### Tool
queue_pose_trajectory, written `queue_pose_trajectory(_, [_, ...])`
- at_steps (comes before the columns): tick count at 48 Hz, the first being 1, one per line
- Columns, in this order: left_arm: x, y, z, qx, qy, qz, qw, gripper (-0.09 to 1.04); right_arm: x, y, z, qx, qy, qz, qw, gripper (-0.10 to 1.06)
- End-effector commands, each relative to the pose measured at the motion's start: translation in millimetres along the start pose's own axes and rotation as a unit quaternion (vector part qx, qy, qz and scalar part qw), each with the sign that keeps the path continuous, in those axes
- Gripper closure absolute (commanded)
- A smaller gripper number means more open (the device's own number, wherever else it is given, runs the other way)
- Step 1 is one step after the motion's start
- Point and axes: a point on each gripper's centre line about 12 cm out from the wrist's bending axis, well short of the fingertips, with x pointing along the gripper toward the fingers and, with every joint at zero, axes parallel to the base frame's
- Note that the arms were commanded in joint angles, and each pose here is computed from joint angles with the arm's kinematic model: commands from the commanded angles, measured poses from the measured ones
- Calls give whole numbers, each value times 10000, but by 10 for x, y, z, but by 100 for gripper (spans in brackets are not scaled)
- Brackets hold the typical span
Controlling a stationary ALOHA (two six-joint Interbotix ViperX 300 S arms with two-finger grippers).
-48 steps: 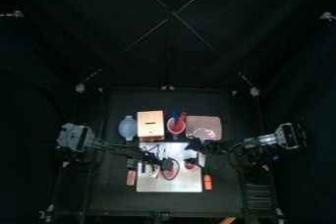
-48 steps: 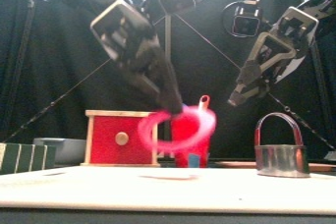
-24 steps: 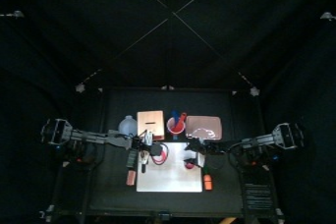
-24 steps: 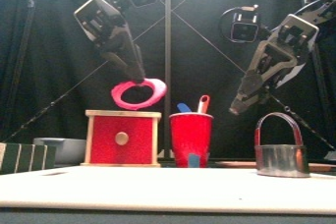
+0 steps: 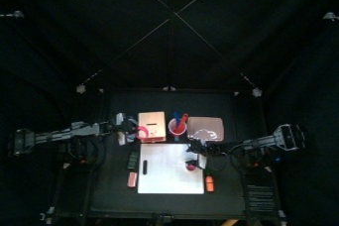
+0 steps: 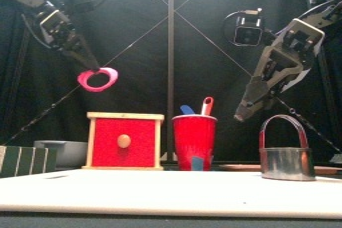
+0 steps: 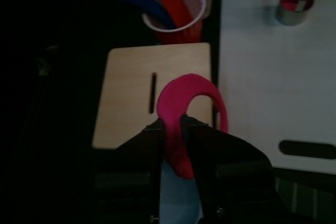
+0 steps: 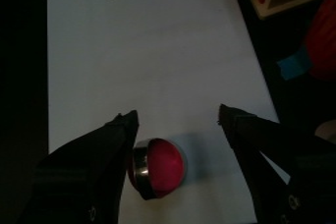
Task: Get the cutter from the drawer then cut the dough then place the extra dough in the bowl
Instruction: Place the extra dough in the bowl
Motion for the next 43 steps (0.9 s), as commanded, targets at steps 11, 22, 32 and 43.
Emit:
queue_pose_trajectory(11, [202, 118, -471, -445, 363, 356, 9977, 35, 32, 20, 231, -91, -282, 12, 9996, 0])
queue_pose_trajectory(22, [427, 119, -623, -472, 537, 363, 9968, 34, 35, 3, 286, -212, -345, -10, 9992, 0])
queue_pose_trajectory(32, [509, 77, -808, -506, 991, 258, 9935, 32, 39, -1, 290, -200, -346, -16, 9992, 0])
queue_pose_trajectory(43, [509, 75, -813, -508, 1050, 243, 9929, 32, 39, -1, 290, -200, -346, -16, 9992, 0])
